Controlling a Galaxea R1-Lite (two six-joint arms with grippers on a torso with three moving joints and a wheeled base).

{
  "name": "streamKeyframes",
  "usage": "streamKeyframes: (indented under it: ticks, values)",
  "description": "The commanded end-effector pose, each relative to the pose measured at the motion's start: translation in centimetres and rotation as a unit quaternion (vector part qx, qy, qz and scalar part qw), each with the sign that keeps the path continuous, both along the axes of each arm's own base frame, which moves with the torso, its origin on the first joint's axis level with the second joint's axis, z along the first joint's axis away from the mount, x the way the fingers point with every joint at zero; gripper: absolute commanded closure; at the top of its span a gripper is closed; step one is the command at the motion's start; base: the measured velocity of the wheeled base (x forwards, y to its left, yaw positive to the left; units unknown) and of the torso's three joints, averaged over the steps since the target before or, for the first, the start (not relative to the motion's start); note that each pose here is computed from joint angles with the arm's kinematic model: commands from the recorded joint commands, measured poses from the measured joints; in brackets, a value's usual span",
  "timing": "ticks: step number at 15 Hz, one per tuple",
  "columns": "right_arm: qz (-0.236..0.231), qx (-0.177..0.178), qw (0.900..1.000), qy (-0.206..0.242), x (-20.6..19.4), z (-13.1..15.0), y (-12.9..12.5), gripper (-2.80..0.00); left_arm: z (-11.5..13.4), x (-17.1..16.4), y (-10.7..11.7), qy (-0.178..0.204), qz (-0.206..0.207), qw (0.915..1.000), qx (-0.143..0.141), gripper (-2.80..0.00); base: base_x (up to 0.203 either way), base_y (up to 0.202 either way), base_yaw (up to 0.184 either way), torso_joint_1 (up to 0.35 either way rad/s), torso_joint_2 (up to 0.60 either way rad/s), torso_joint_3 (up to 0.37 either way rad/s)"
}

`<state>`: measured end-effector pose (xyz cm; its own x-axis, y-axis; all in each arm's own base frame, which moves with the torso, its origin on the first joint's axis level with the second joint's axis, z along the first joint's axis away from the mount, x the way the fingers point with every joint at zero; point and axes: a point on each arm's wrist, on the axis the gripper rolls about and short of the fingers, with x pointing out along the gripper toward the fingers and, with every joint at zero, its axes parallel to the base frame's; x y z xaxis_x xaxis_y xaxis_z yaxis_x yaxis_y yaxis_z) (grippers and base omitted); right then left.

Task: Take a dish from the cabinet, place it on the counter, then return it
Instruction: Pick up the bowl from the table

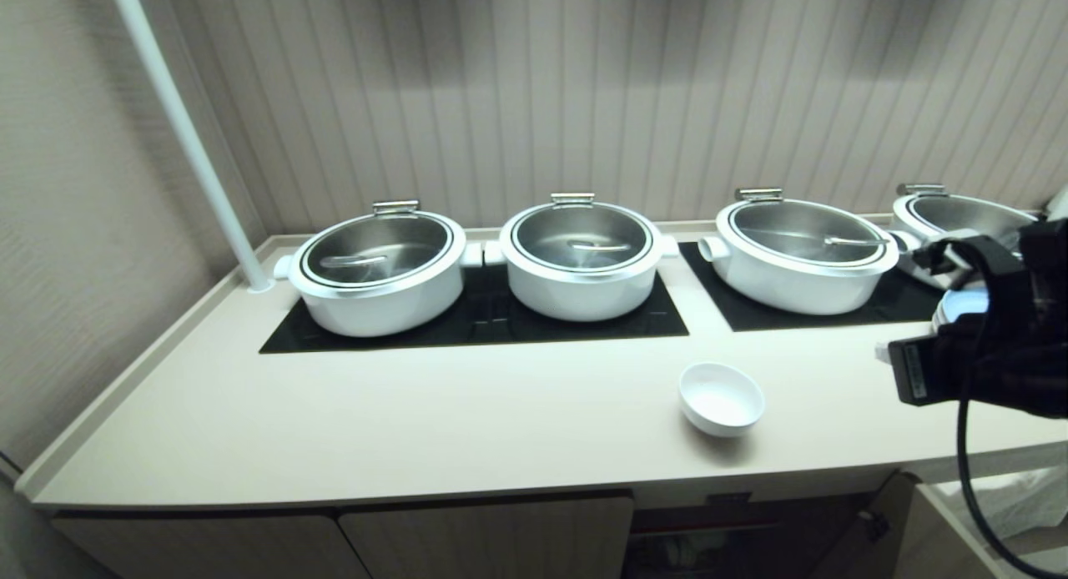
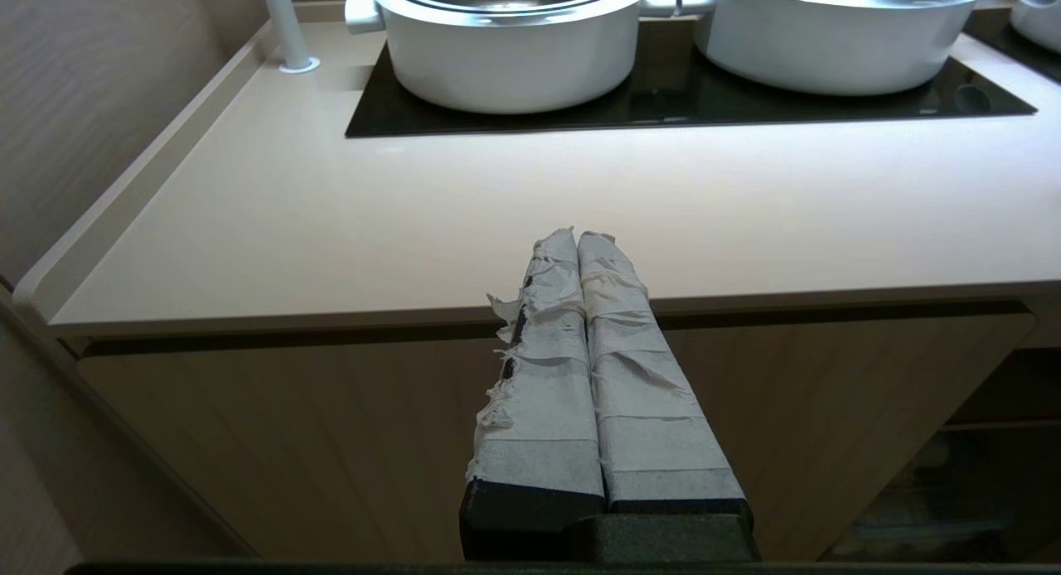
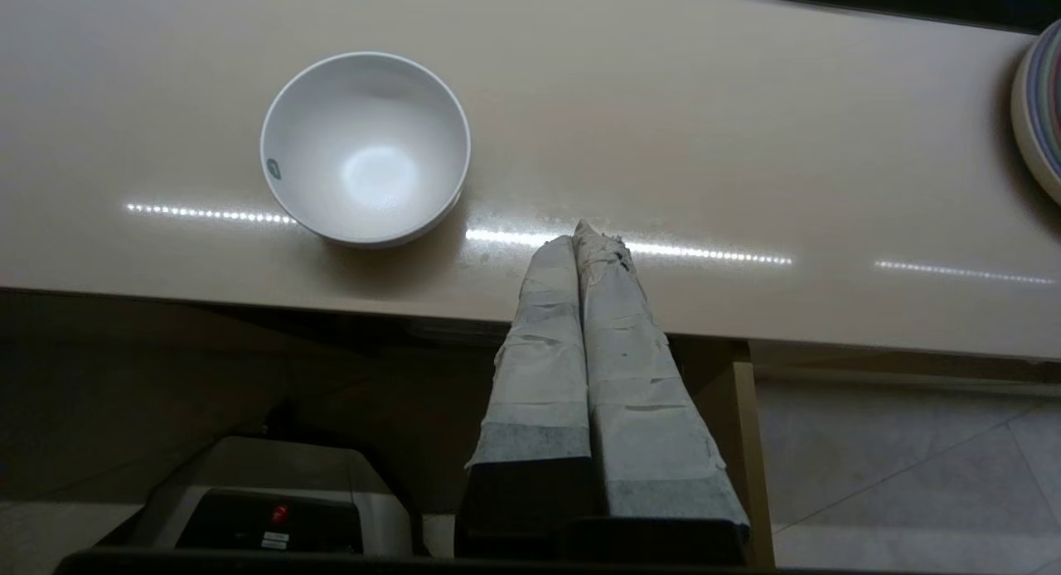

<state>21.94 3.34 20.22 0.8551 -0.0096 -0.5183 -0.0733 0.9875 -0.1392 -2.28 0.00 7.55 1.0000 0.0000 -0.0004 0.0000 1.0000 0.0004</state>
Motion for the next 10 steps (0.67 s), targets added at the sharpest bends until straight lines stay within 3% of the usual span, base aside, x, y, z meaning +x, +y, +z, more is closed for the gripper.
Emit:
streamKeyframes:
  ticks: [1,4,10]
  values:
    - [-0.001,-0.002,0.999,-0.039,-3.5,0.8,-0.3,0.00,0.0,0.0,0.0,0.000,0.000,1.0000,0.000,0.00,0.000,0.000,0.000,0.000,0.00,0.000]
    - [-0.011,-0.018,0.998,-0.061,-7.4,0.1,-1.0,0.00,0.0,0.0,0.0,0.000,0.000,1.0000,0.000,0.00,0.000,0.000,0.000,0.000,0.00,0.000]
    - [-0.014,0.001,0.989,-0.144,-14.8,-1.1,-2.5,0.00,0.0,0.0,0.0,0.000,0.001,1.0000,0.000,0.00,0.000,0.000,0.000,0.000,0.00,0.000]
